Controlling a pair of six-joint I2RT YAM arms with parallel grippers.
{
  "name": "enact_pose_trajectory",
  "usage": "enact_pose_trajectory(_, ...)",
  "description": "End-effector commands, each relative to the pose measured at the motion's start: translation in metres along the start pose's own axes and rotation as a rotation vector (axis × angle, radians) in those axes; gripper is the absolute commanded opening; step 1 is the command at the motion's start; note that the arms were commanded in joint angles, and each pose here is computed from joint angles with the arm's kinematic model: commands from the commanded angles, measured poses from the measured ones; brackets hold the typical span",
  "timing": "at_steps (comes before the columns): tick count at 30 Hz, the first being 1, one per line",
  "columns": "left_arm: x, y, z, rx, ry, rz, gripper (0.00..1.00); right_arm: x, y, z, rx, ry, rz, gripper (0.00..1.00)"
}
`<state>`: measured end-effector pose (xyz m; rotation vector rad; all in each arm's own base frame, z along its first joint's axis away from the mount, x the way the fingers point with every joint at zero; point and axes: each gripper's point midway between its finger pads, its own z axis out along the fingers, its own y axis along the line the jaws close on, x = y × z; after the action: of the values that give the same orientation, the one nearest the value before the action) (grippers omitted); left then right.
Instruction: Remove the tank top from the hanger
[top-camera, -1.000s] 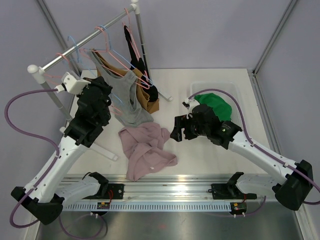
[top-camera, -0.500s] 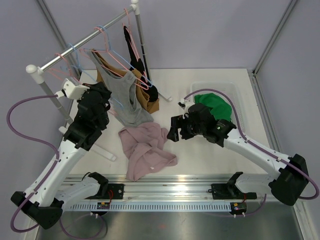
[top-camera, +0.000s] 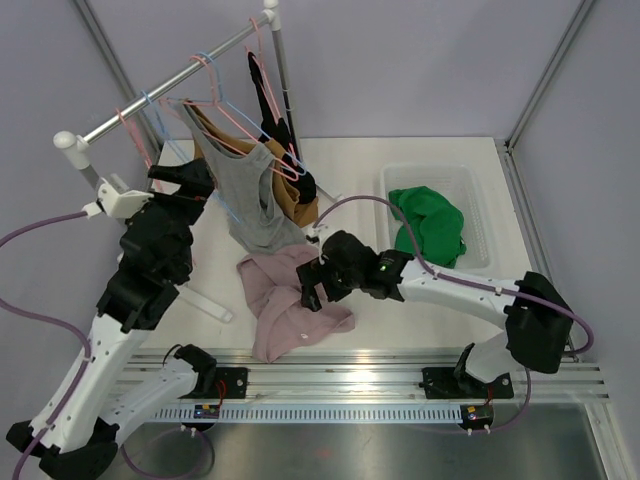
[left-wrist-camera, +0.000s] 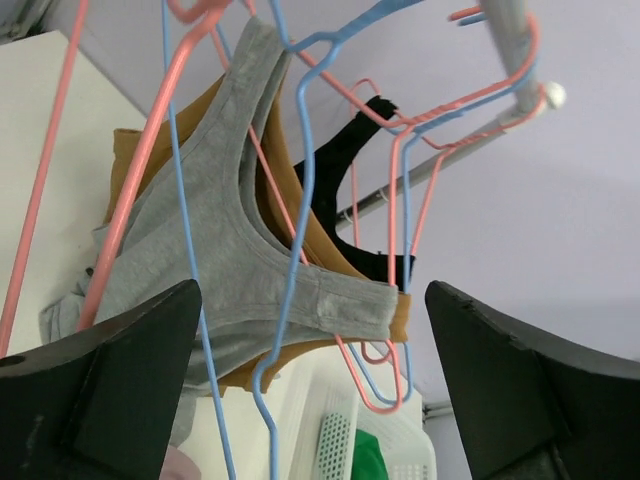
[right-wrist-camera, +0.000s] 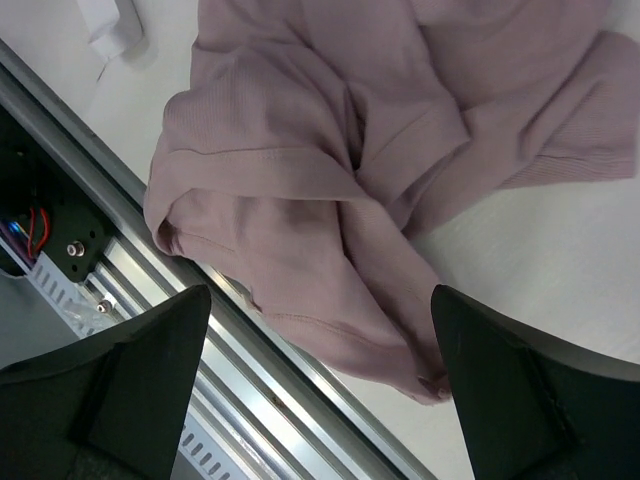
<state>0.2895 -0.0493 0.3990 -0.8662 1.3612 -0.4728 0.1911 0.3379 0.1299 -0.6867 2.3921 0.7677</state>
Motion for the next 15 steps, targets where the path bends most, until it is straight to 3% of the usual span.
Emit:
enact_pose_trajectory(1,-0.023,-0.017,-0.024,0.101,0.023,-0.079,0.99,-0.025,0.024,0.020,0.036,-0.108,-0.079,0.99)
enact_pose_trajectory(8,-0.030,-0.020,-0.080,0.270,0.167,-0.111,0.99,0.003,0.010,0.086,0.204,-0.033,-0.109,0.99)
enact_pose_trajectory(11,-0.031,-0.030,-0.105,0.382,0.239,-0.091,0.99,0.021,-0.003,0.111,0.267,0.016,-0.130,0.93)
enact_pose_trajectory(14,-0.032,-0.036,-0.130,0.486,0.302,-0.024,0.99,0.029,-0.006,0.119,0.275,0.019,-0.145,0.49)
enact_pose_trajectory(15,-0.032,-0.034,-0.135,0.500,0.309,0.007,0.99,0.031,-0.007,0.116,0.268,0.013,-0.151,0.30)
